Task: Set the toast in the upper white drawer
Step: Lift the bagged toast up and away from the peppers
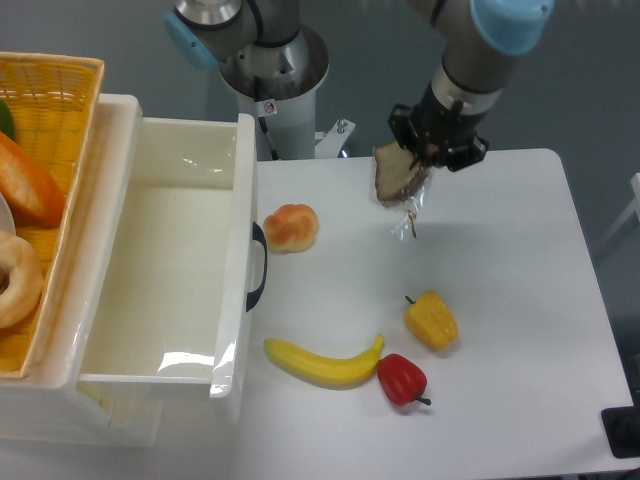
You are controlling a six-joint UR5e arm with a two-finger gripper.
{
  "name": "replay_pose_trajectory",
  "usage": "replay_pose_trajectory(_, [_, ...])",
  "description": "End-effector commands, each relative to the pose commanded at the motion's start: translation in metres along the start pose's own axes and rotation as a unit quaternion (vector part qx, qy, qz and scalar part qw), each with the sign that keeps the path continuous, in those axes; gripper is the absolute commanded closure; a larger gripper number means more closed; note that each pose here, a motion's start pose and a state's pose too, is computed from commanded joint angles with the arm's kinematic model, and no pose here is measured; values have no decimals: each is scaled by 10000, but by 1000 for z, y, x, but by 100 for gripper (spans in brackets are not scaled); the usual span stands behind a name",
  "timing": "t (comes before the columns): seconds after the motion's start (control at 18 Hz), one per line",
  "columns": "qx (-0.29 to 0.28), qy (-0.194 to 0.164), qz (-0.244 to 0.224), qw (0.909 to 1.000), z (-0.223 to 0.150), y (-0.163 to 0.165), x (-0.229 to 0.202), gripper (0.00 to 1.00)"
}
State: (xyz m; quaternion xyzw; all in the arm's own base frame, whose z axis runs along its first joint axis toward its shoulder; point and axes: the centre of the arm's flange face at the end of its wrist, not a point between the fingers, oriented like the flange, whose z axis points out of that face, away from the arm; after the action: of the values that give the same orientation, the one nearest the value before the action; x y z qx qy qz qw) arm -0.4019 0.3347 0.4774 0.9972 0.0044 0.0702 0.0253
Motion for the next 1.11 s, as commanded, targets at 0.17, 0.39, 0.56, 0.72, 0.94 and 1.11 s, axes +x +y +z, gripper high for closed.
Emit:
replay_pose_trajectory(0.17, [1,77,-32,10000,-17,9,26,86])
replay_pose_trajectory(0.39, [-43,328,-38,9994,-21,14,40,87])
replay_pose_trajectory(0.56, [-190,590,14,9981,-28,13,49,86])
replay_pose_trajectory(0.72, [-113,753,36,9971,-32,3,58,87])
replay_pose_trajectory(0.94, [256,878,-132,9957,-38,-1,65,87])
replay_pose_trajectory(1.11, [356,891,-257,9951,-42,-3,68,87])
